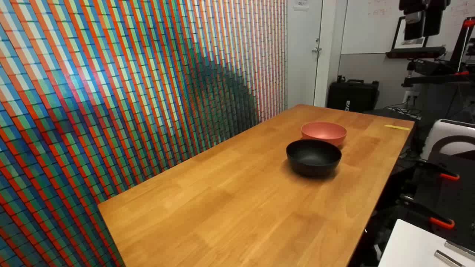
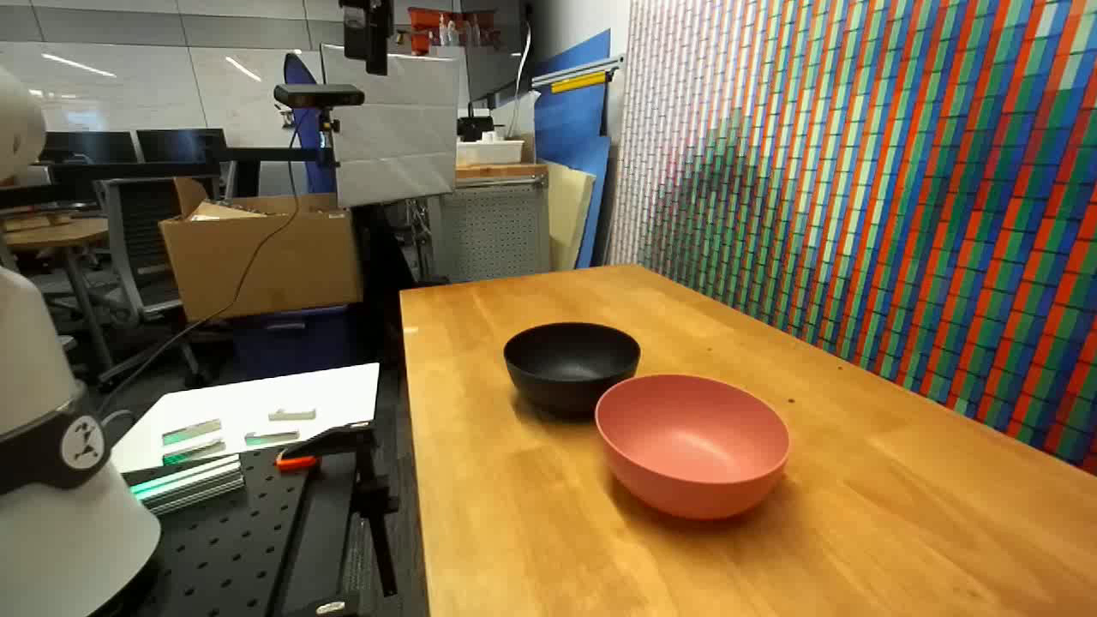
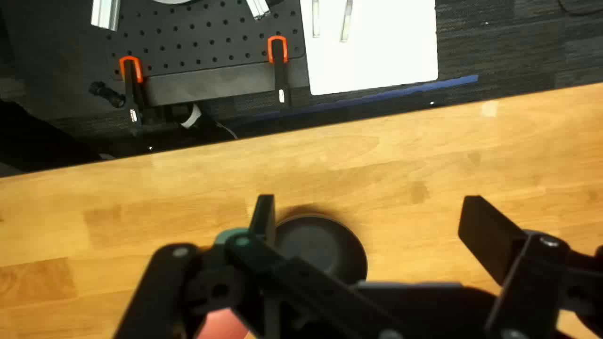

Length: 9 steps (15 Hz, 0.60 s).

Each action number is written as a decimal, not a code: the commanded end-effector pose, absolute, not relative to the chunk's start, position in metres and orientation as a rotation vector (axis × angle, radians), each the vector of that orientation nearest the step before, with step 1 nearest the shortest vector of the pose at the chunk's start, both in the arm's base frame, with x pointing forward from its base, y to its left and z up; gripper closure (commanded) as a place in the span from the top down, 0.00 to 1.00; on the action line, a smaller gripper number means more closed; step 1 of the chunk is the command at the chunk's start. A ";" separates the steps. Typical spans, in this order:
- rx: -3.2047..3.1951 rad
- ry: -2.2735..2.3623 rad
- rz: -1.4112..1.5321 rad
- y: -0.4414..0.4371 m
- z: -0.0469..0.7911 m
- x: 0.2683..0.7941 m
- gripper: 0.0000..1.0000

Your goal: Put the smaller pots into the bigger ones

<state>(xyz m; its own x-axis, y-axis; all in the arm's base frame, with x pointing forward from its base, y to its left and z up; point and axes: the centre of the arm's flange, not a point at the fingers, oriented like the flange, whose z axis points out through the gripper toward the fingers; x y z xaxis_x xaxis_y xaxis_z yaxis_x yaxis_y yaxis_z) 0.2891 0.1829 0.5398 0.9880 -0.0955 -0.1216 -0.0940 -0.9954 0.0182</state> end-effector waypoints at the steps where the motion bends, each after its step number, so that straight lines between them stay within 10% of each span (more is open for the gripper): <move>1: 3.122 -0.148 -0.187 0.183 0.541 0.290 1.00; 9: 3.088 -0.149 -0.159 0.201 0.536 0.300 1.00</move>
<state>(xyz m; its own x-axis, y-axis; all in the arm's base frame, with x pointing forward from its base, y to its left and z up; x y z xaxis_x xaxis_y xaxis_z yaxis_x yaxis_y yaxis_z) 0.2891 0.1844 0.5425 0.9893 -0.0922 -0.1130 -0.0909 -0.9957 0.0173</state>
